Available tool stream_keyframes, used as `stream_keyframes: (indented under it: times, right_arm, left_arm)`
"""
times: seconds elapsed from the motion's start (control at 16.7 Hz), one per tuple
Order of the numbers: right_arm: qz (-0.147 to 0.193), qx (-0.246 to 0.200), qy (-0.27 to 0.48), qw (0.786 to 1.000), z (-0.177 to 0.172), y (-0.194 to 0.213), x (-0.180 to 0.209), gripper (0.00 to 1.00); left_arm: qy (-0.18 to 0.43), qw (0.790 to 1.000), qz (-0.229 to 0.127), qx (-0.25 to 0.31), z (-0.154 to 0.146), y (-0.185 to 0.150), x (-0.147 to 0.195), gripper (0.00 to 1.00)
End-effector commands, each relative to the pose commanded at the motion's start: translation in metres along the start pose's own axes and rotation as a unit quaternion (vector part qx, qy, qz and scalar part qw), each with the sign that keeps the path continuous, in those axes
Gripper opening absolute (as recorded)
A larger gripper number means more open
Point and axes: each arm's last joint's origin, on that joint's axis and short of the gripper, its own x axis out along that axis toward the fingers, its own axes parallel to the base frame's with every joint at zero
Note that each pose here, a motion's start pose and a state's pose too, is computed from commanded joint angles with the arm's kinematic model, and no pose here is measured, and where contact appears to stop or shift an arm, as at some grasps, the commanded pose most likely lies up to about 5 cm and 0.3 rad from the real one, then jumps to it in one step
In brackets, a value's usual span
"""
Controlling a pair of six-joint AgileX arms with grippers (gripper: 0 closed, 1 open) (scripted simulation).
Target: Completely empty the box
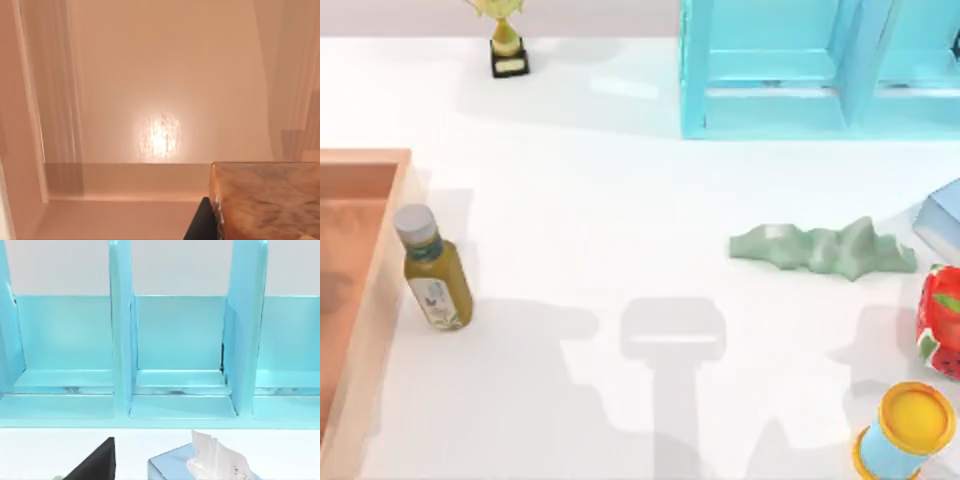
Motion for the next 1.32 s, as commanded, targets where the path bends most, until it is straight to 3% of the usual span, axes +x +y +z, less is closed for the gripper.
stream_keyframes:
  times: [0.3, 0.48, 0.84, 1.14, 1.32]
  right_arm:
    - [0.000, 0.000, 0.000, 1.000, 0.000, 0.000, 0.000, 1.00]
    - [0.000, 0.000, 0.000, 1.000, 0.000, 0.000, 0.000, 1.00]
    - [0.000, 0.000, 0.000, 1.000, 0.000, 0.000, 0.000, 1.00]
    - [0.000, 0.000, 0.000, 1.000, 0.000, 0.000, 0.000, 1.00]
    - [0.000, 0.000, 0.000, 1.000, 0.000, 0.000, 0.000, 1.00]
  left_arm:
    - [0.000, 1.000, 0.002, -0.002, 0.001, -0.002, 0.000, 0.00]
    - [0.005, 1.000, 0.004, 0.000, 0.006, -0.028, 0.004, 0.00]
    - [0.000, 1.000, 0.014, 0.023, 0.010, -0.146, 0.018, 0.00]
    - [-0.006, 0.999, 0.012, 0.046, -0.023, -0.253, 0.043, 0.00]
    - [-0.003, 0.999, 0.010, 0.045, -0.048, -0.298, 0.063, 0.00]
